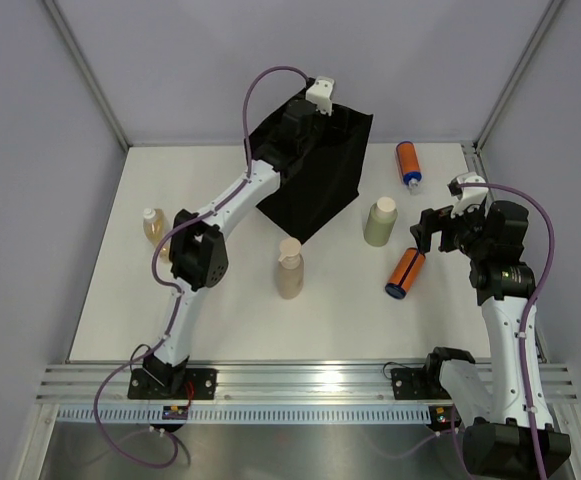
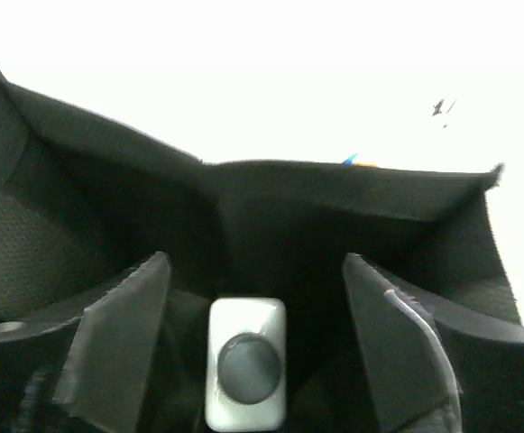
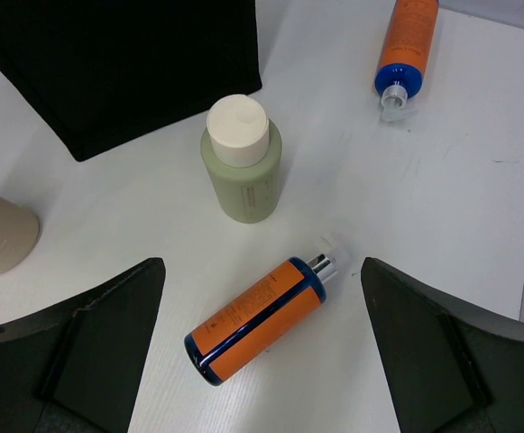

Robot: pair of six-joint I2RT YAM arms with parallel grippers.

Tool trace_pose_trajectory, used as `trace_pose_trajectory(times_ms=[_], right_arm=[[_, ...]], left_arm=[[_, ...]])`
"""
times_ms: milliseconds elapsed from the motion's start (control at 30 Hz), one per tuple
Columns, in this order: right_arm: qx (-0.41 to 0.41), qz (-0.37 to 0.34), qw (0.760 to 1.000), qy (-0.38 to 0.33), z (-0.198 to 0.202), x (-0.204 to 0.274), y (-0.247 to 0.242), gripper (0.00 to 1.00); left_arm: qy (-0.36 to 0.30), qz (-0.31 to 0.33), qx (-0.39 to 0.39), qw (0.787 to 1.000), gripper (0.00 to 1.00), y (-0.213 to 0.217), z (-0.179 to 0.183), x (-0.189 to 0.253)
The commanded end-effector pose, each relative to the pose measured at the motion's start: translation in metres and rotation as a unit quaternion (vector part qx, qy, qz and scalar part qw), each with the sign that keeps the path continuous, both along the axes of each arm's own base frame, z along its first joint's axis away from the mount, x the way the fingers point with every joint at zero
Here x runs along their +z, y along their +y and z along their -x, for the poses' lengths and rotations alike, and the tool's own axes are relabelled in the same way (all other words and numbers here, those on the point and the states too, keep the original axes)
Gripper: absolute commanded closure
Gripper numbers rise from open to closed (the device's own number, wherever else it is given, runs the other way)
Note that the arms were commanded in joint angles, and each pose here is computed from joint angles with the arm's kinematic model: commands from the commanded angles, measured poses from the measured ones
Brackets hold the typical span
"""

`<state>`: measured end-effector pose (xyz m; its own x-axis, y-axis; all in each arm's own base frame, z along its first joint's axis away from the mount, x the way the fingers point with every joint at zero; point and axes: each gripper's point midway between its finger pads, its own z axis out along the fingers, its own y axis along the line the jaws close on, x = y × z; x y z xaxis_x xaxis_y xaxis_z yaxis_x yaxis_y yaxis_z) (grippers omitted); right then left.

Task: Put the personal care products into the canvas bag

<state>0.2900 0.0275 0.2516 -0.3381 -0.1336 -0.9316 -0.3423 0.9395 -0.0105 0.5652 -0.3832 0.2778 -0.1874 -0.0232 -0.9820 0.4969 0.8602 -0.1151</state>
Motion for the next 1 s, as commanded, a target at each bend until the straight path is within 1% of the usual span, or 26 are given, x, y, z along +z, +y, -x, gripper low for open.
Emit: trace_pose_trajectory(times_ms=[0, 33, 167, 233, 267, 333, 367, 400, 467, 500, 533, 567, 600, 633, 667, 700, 733, 800, 833, 867, 900, 933, 967], right_arm=[[-0.002, 0.009, 1.000, -0.007, -0.003, 0.001, -0.004, 0.01], [-0.002, 0.009, 1.000, -0.005, -0.003, 0.001, -0.003, 0.00], [0.009, 0.006, 1.000, 0.002, -0.002, -0.004, 0.000, 0.01], [0.018, 0.009, 1.000, 0.006, -0.002, -0.007, 0.002, 0.00], [0.025, 0.007, 1.000, 0.008, -0.001, -0.009, 0.004, 0.01], [0.048, 0.006, 0.999, 0.012, 0.002, -0.013, 0.010, 0.00], [0.059, 0.004, 0.998, 0.018, 0.004, -0.017, 0.013, 0.00], [0.068, 0.005, 0.997, 0.020, 0.004, -0.019, 0.015, 0.01], [0.088, -0.001, 0.996, 0.035, 0.003, -0.028, 0.020, 0.00], [0.107, 0.015, 0.993, 0.039, 0.004, -0.032, 0.021, 0.00], [0.135, 0.013, 0.990, 0.047, 0.004, -0.038, 0.027, 0.00], [0.153, 0.018, 0.987, 0.046, 0.003, -0.041, 0.030, 0.01], [0.178, 0.041, 0.982, 0.039, 0.003, -0.045, 0.031, 0.01], [0.186, 0.050, 0.980, 0.045, -0.002, -0.051, 0.031, 0.00], [0.185, 0.066, 0.980, 0.033, -0.012, -0.050, 0.029, 0.00], [0.176, 0.073, 0.981, 0.036, -0.018, -0.051, 0.026, 0.00], [0.168, 0.076, 0.982, 0.049, -0.030, -0.053, 0.021, 0.01], [0.164, 0.064, 0.982, 0.062, -0.040, -0.054, 0.023, 0.01], [0.160, 0.062, 0.982, 0.076, -0.047, -0.062, 0.023, 0.01], [0.154, 0.067, 0.983, 0.076, -0.054, -0.064, 0.024, 0.01], [0.157, 0.071, 0.981, 0.084, -0.056, -0.069, 0.033, 0.01], [0.147, 0.082, 0.981, 0.100, -0.062, -0.081, 0.030, 0.00], [0.140, 0.086, 0.982, 0.097, -0.068, -0.084, 0.031, 0.01]], left_arm=[[-0.086, 0.058, 0.001, 0.995, 0.12, 0.005, 0.008, 0.086], [-0.092, 0.059, 0.002, 0.994, 0.09, 0.007, 0.009, 0.093], [-0.114, 0.070, 0.003, 0.991, 0.07, 0.021, 0.021, 0.129], [-0.124, 0.065, 0.004, 0.990, 0.07, 0.028, 0.028, 0.144], [-0.138, 0.067, 0.005, 0.988, 0.05, 0.036, 0.038, 0.165], [-0.145, 0.053, 0.008, 0.988, 0.02, 0.048, 0.051, 0.183], [-0.166, 0.058, 0.010, 0.984, 0.01, 0.062, 0.069, 0.214], [-0.165, 0.045, 0.009, 0.985, 0.01, 0.070, 0.079, 0.219], [-0.170, 0.044, 0.009, 0.984, 0.01, 0.085, 0.102, 0.240], [-0.177, 0.048, 0.007, 0.983, 0.01, 0.101, 0.127, 0.257], [-0.170, 0.029, -0.003, 0.985, 0.01, 0.108, 0.141, 0.253], [-0.165, 0.026, -0.008, 0.986, 0.01, 0.115, 0.154, 0.252], [-0.157, 0.028, -0.013, 0.987, 0.01, 0.122, 0.169, 0.248], [-0.146, 0.021, -0.021, 0.989, 0.01, 0.137, 0.196, 0.234], [-0.136, 0.015, -0.024, 0.990, 0.01, 0.145, 0.209, 0.222], [-0.118, 0.024, -0.024, 0.992, 0.01, 0.153, 0.223, 0.209], [-0.101, 0.016, -0.043, 0.994, 0.01, 0.164, 0.252, 0.178], [-0.086, 0.012, -0.045, 0.995, 0.01, 0.179, 0.275, 0.145], [-0.071, 0.004, -0.039, 0.997, 0.01, 0.195, 0.294, 0.112], [-0.060, -0.002, -0.031, 0.998, 0.01, 0.203, 0.302, 0.095], [-0.043, -0.011, -0.022, 0.999, 0.01, 0.212, 0.309, 0.075], [-0.037, -0.019, -0.002, 0.999, 0.01, 0.223, 0.313, 0.060], [-0.027, -0.028, 0.003, 0.999, 0.01, 0.233, 0.325, 0.036]])
